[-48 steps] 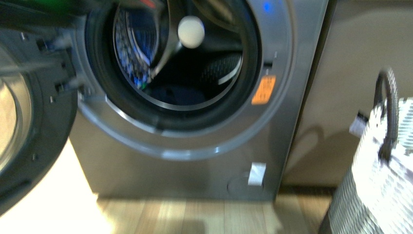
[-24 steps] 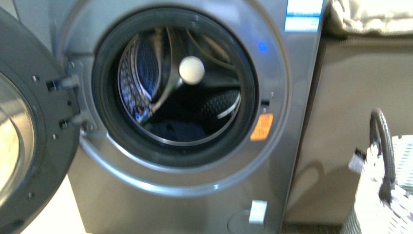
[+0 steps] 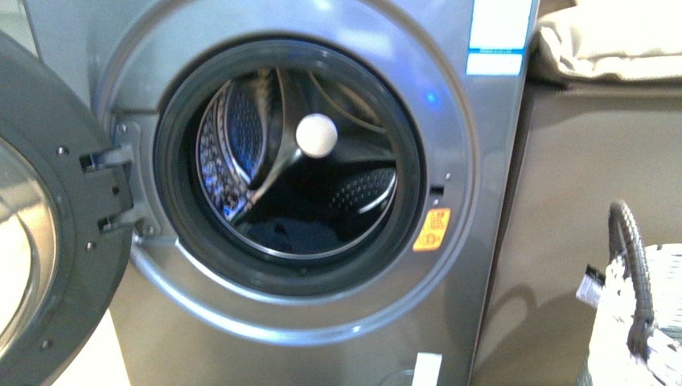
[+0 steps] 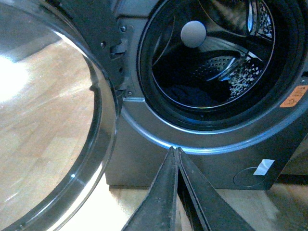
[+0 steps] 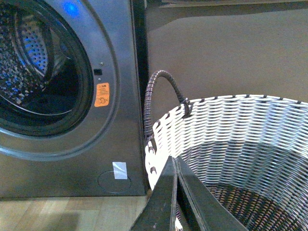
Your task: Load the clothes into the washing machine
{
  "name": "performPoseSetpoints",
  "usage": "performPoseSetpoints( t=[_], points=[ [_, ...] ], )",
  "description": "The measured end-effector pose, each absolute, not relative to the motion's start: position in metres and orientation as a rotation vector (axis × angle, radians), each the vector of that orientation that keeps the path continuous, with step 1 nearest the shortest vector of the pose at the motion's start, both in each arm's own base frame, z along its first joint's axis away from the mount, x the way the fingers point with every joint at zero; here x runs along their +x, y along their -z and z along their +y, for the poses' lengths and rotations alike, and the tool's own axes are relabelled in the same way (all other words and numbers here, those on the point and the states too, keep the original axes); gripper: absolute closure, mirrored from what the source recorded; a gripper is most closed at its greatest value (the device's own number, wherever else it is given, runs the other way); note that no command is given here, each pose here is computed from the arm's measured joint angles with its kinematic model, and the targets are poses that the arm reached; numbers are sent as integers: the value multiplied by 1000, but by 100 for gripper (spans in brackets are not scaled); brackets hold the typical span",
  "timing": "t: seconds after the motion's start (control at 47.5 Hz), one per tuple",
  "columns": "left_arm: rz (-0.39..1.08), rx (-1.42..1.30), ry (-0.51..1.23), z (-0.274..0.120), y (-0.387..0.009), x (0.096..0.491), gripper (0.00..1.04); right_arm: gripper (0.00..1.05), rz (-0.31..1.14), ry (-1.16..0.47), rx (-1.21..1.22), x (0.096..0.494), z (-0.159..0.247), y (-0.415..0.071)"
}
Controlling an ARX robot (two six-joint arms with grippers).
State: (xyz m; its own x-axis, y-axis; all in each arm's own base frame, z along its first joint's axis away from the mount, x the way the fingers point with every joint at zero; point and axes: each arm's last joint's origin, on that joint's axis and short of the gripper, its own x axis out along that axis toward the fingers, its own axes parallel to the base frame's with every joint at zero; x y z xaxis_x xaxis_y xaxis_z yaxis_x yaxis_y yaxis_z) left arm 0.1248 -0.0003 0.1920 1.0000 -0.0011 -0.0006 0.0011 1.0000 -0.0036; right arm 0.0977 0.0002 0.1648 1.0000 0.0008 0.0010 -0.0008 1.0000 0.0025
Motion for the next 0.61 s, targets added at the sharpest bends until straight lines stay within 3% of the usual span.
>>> performPoseSetpoints(
  t=[0.61],
  points=[
    [-14, -4, 2, 0, -169, 108, 101, 102, -1, -1, 2, 98, 0, -165]
  ],
)
